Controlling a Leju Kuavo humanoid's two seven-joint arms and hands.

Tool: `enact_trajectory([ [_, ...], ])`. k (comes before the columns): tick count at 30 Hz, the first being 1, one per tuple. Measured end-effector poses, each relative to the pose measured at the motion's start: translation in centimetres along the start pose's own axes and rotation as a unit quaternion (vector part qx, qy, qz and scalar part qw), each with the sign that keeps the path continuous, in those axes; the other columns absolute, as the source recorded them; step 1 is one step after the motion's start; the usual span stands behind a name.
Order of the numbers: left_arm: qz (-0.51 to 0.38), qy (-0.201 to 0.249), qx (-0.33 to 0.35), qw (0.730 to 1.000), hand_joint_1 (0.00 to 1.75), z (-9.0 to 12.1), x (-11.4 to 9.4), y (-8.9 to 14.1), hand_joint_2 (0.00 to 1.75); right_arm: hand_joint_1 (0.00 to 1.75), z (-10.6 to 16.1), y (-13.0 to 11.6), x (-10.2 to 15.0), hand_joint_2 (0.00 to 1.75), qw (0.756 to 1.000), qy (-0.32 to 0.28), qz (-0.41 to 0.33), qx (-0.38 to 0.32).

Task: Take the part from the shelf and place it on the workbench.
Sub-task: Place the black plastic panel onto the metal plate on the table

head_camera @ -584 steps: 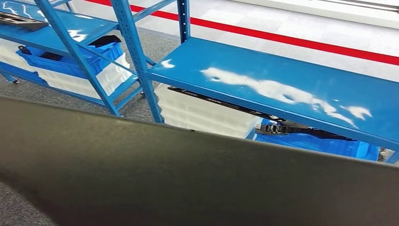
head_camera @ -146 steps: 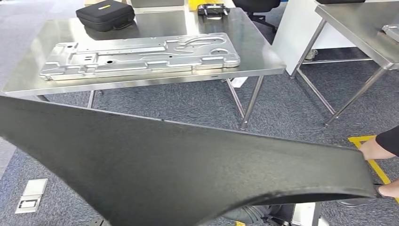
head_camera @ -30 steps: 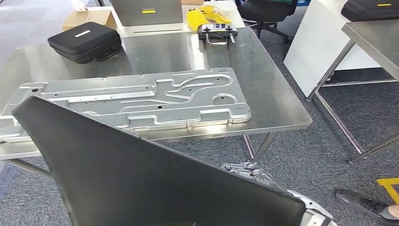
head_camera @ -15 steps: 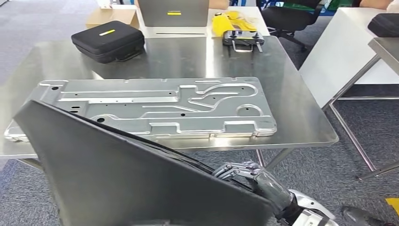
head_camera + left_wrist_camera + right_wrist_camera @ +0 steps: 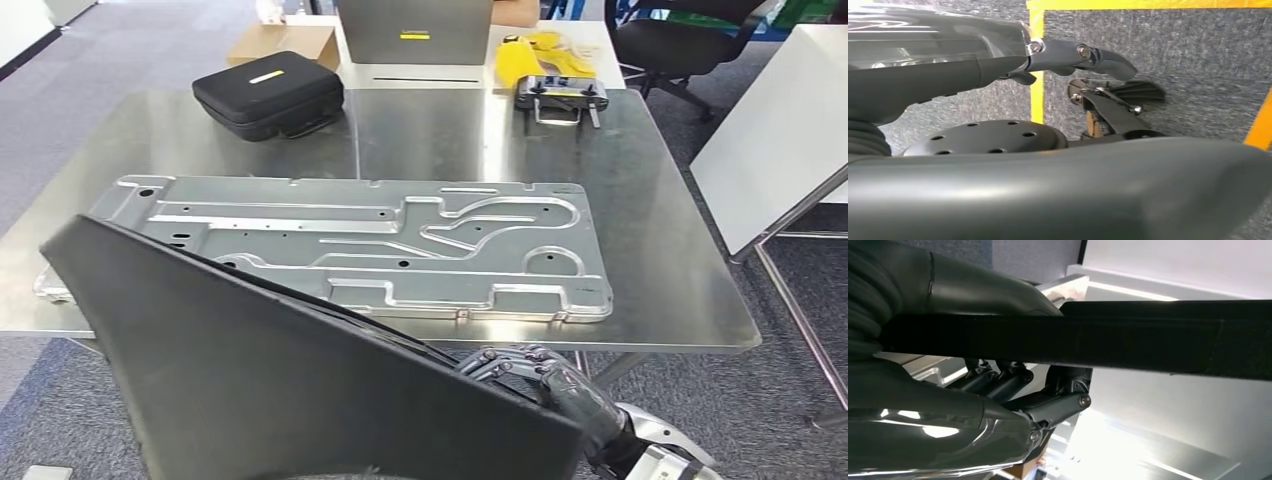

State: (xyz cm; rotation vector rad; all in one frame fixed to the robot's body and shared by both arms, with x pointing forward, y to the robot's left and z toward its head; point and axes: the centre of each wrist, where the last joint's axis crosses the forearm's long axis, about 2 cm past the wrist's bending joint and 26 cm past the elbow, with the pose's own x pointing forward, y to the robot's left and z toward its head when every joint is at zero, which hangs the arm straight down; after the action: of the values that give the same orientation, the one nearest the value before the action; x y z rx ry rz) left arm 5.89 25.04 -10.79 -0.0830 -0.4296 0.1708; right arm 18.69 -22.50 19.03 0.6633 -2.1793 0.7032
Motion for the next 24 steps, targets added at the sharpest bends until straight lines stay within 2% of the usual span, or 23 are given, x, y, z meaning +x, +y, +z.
enact_trajectory([
  [17, 0.008, -0.002, 0.004, 1.000, 0.00, 0.2, -0.5, 0.2, 1.75, 1.75, 0.1, 0.1, 0.4, 1.75, 1.000, -0.010, 0.020, -0.002],
  [21, 0.012, 0.000, 0.007, 1.000, 0.00, 0.2, -0.8, 0.3, 1.75, 1.75, 0.4, -0.1, 0.6, 1.75, 0.997, -0.005, 0.069, -0.015],
  [24, 0.019, -0.003, 0.010, 1.000, 0.00, 0.2, -0.7, 0.3, 1.75, 1.75, 0.8, -0.6, 1.2, 1.75, 0.988, -0.004, 0.147, -0.039],
])
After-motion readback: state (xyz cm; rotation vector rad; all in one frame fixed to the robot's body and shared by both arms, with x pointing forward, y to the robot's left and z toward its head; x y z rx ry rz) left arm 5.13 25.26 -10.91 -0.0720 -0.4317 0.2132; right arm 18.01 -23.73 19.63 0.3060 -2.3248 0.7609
